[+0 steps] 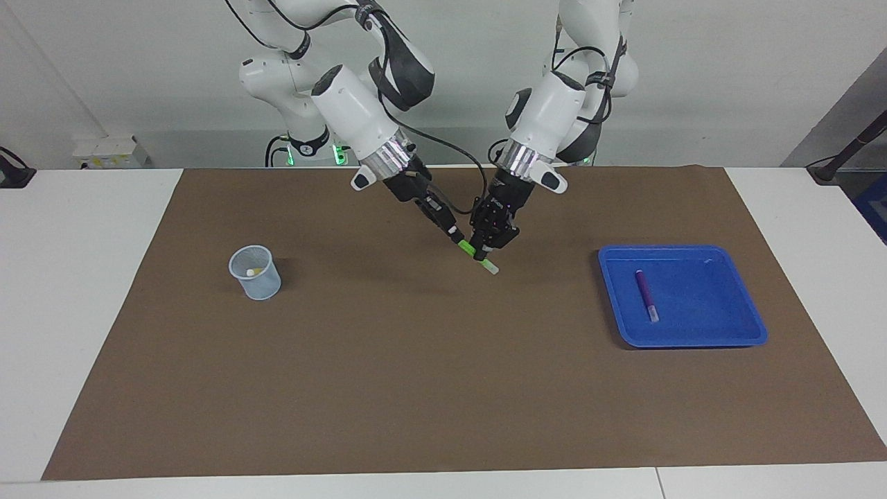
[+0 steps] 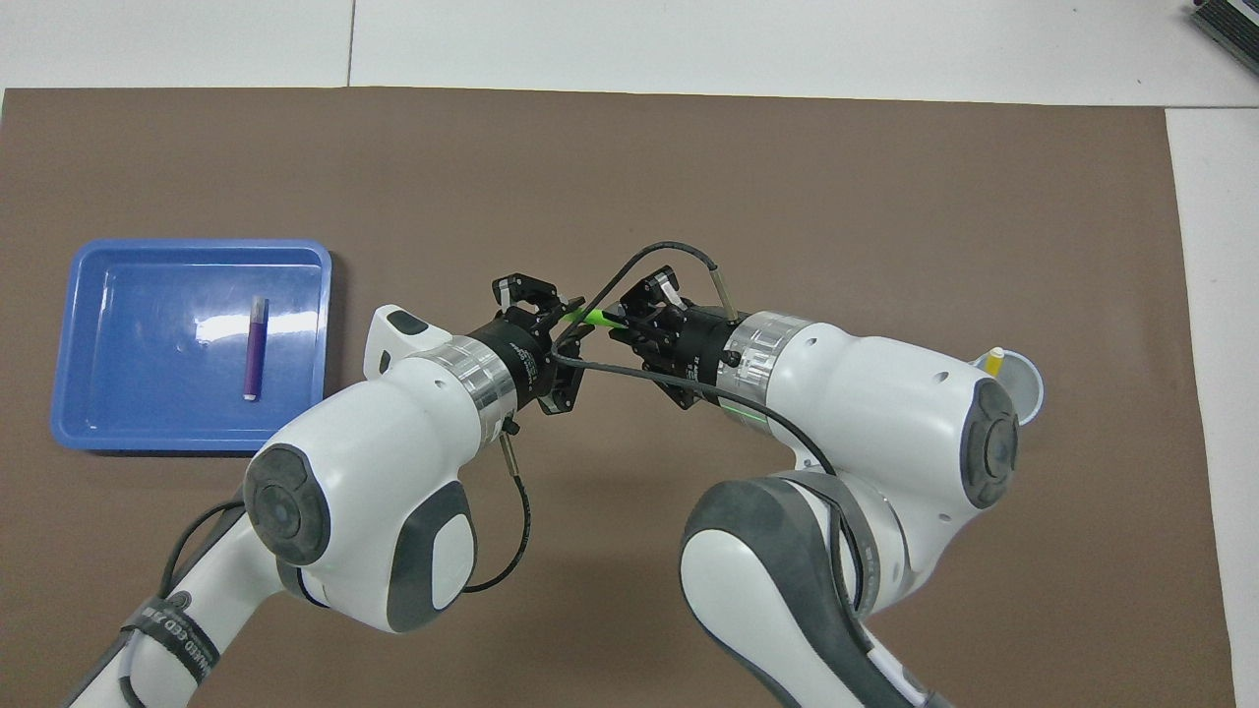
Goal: Right arm passes pens to left for tray arrangement
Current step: 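Grasp the green pen with the left gripper and release the right gripper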
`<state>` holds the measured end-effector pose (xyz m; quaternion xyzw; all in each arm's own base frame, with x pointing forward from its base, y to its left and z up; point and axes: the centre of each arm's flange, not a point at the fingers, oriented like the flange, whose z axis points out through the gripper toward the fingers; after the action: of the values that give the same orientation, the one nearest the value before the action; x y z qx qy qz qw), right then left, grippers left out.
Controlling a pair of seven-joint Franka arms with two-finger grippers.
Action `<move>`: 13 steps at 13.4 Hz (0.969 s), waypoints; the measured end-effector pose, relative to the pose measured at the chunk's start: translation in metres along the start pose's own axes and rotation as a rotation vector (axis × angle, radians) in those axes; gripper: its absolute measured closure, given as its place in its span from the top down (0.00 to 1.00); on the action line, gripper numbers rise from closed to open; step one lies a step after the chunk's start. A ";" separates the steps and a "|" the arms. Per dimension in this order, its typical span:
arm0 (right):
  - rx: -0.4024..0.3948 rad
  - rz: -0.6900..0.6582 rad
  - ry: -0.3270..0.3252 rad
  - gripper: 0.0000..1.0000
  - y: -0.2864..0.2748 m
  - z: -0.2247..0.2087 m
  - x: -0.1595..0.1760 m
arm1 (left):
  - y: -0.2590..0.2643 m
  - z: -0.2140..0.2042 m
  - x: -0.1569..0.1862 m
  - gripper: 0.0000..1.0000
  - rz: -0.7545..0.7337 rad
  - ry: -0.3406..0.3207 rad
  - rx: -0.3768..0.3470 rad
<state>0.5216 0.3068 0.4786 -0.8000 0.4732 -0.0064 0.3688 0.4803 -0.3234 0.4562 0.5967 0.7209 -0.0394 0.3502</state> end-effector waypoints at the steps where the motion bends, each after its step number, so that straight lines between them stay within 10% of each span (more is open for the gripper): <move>1: 0.000 0.001 0.000 0.19 0.000 0.000 0.000 | 0.000 0.000 0.000 0.22 0.000 -0.001 -0.001; 7: 0.002 0.003 0.003 0.19 -0.001 -0.001 0.003 | -0.002 0.001 -0.001 0.20 0.004 -0.006 -0.012; 13: 0.028 -0.038 0.017 0.83 -0.011 -0.013 0.015 | -0.001 0.006 0.005 0.19 -0.003 0.002 -0.010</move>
<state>0.5335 0.2904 0.4893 -0.8036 0.4608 -0.0269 0.3757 0.4823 -0.3224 0.4484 0.5937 0.7224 -0.0358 0.3525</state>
